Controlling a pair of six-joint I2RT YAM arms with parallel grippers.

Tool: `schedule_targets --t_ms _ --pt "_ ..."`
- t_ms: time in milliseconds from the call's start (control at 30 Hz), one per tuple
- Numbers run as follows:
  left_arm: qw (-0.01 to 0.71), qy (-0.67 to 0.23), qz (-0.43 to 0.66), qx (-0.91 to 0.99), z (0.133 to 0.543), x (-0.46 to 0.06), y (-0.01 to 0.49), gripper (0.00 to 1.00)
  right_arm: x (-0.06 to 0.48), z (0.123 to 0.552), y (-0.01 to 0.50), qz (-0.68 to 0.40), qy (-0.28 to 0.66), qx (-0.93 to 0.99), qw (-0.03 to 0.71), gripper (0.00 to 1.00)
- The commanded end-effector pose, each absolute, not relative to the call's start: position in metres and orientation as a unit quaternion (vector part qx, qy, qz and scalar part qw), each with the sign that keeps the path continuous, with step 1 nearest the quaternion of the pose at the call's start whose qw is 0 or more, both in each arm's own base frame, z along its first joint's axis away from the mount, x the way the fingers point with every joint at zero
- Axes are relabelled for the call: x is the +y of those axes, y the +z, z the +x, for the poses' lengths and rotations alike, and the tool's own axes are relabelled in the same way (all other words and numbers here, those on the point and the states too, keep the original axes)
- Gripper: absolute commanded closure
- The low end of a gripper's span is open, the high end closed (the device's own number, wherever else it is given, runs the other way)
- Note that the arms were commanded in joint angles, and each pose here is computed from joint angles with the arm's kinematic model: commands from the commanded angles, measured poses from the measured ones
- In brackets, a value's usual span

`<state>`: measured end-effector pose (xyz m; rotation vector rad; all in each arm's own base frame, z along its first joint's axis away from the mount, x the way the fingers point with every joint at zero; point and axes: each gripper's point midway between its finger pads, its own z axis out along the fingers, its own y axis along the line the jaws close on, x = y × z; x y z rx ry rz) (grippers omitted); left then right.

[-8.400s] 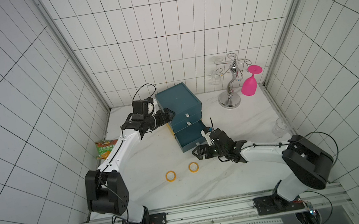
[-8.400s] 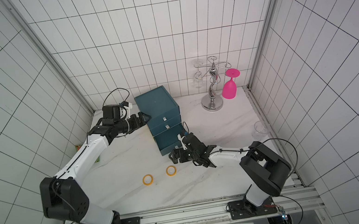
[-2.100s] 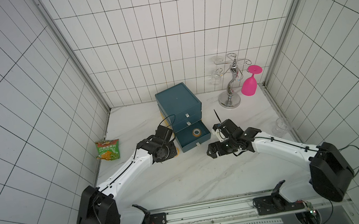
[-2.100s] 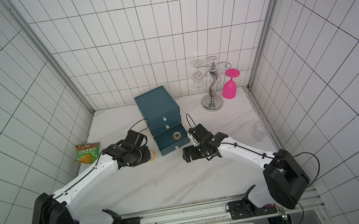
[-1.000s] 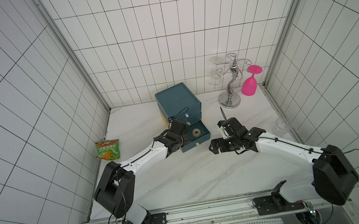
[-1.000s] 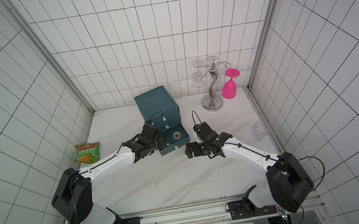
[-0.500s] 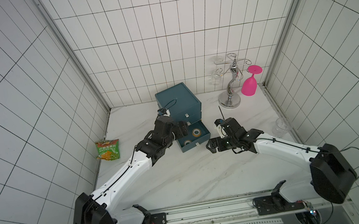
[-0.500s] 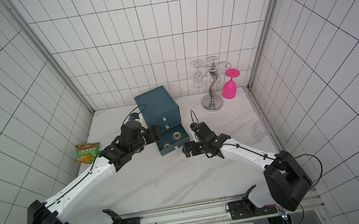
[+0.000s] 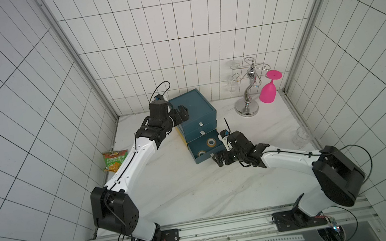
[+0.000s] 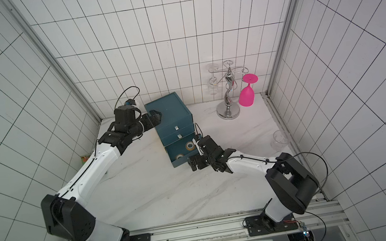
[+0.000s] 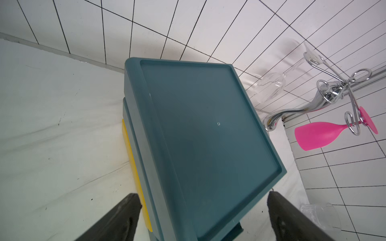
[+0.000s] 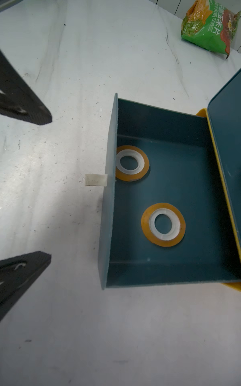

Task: Place the transparent tape into the drawer according to color
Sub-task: Close the drawer in the storage box.

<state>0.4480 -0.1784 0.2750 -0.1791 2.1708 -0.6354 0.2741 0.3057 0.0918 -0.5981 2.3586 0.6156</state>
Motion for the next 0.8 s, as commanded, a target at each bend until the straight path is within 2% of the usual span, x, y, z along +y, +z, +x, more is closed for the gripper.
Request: schedule_targets --t_ms 0,133,400,600,767 --pt "0.394 -0.254 -0.049 0.882 0.453 -0.184 0.262 0.03 0.313 0.28 0.086 -0.239 0.216 0.881 0.346 0.03" --pt "0.378 -0.244 -0.055 0.891 0.458 -0.181 0.245 0.08 0.321 0.282 0.081 -0.241 0.216 0.876 0.358 0.08" --pt "0.351 -0.239 -0.062 0.903 0.461 -0.174 0.225 0.14 0.326 0.285 0.066 -0.23 0.213 0.875 0.37 0.33" --pt "0.333 -0.246 -0.058 0.908 0.459 -0.177 0.217 0.15 0.33 0.292 0.062 -0.223 0.214 0.871 0.383 0.41" --pt "0.324 -0.249 -0.051 0.911 0.458 -0.18 0.216 0.16 0.334 0.3 0.063 -0.218 0.212 0.864 0.4 0.44"
